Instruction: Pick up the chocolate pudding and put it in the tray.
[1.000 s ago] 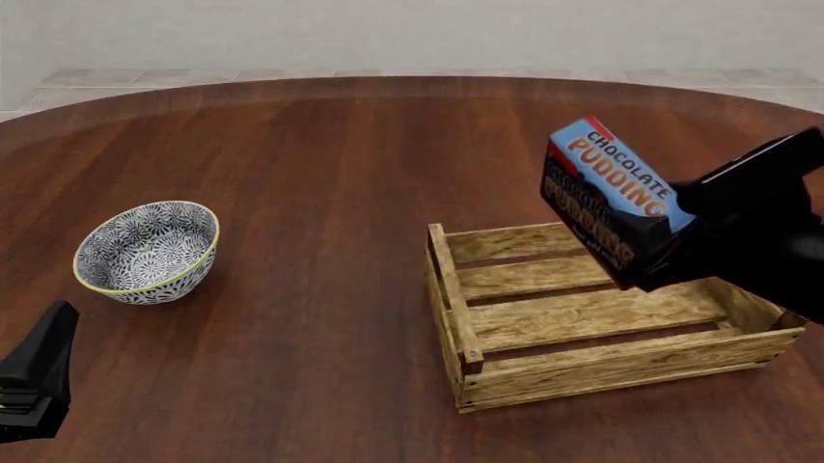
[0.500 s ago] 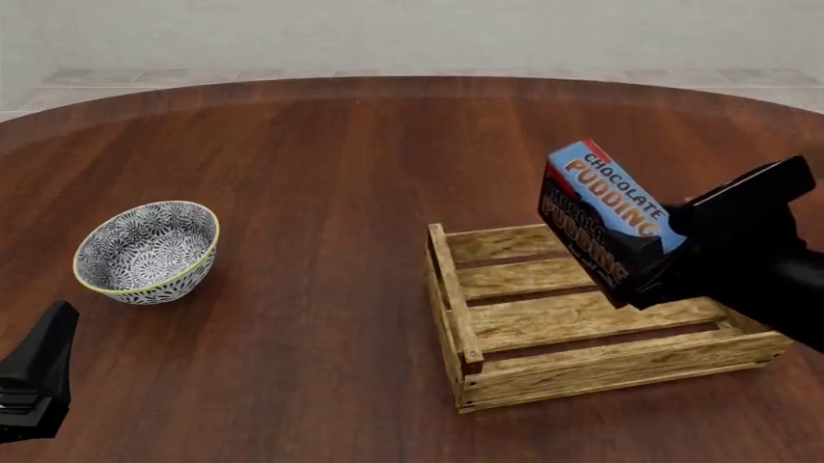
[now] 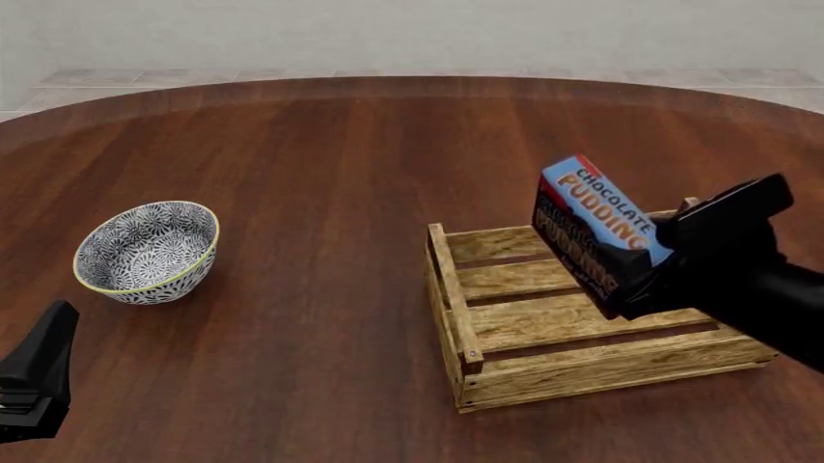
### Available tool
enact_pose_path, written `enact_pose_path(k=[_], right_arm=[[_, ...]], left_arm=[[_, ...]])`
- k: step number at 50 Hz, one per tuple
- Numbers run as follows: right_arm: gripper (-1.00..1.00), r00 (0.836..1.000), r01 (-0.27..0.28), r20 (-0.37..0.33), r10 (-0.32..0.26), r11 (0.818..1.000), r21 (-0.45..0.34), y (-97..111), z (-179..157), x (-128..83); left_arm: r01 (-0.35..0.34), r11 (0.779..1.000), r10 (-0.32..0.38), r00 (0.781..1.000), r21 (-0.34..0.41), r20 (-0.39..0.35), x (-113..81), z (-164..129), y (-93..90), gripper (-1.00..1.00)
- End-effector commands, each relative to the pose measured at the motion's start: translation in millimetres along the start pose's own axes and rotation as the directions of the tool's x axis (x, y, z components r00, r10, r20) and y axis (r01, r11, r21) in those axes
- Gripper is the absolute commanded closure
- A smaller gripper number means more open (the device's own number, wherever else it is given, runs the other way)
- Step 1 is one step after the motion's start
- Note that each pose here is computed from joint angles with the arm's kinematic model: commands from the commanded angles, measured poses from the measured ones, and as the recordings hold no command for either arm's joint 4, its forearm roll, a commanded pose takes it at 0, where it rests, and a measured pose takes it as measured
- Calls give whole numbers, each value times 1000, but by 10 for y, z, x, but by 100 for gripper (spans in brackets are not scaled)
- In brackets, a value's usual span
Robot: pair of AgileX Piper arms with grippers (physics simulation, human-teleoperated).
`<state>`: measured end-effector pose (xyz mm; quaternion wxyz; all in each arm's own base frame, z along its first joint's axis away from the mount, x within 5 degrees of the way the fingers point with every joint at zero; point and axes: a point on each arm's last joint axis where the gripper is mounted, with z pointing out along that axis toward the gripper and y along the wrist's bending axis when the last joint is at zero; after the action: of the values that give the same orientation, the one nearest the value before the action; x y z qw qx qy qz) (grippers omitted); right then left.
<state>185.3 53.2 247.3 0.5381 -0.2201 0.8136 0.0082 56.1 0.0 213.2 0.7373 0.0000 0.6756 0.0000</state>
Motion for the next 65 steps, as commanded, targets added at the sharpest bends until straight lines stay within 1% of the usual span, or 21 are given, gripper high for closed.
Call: enact_pose_path(k=[1, 10, 30, 65], right_arm=[[100, 1000, -27, -5, 27, 1000, -3, 17, 34, 50], [100, 999, -39, -13, 39, 999, -13, 49, 71, 103], [100, 997, -69, -37, 69, 998, -8, 65, 161, 246], [100, 996, -80, -51, 79, 997, -17, 109, 257, 348]], left_arm=[[0, 1000, 0, 1000, 0, 0, 0, 0, 0, -100], [0, 1000, 0, 1000, 0, 0, 0, 0, 0, -100], [0, 1000, 0, 1000, 0, 0, 0, 0, 0, -100], [0, 1000, 0, 1000, 0, 0, 0, 0, 0, -100]])
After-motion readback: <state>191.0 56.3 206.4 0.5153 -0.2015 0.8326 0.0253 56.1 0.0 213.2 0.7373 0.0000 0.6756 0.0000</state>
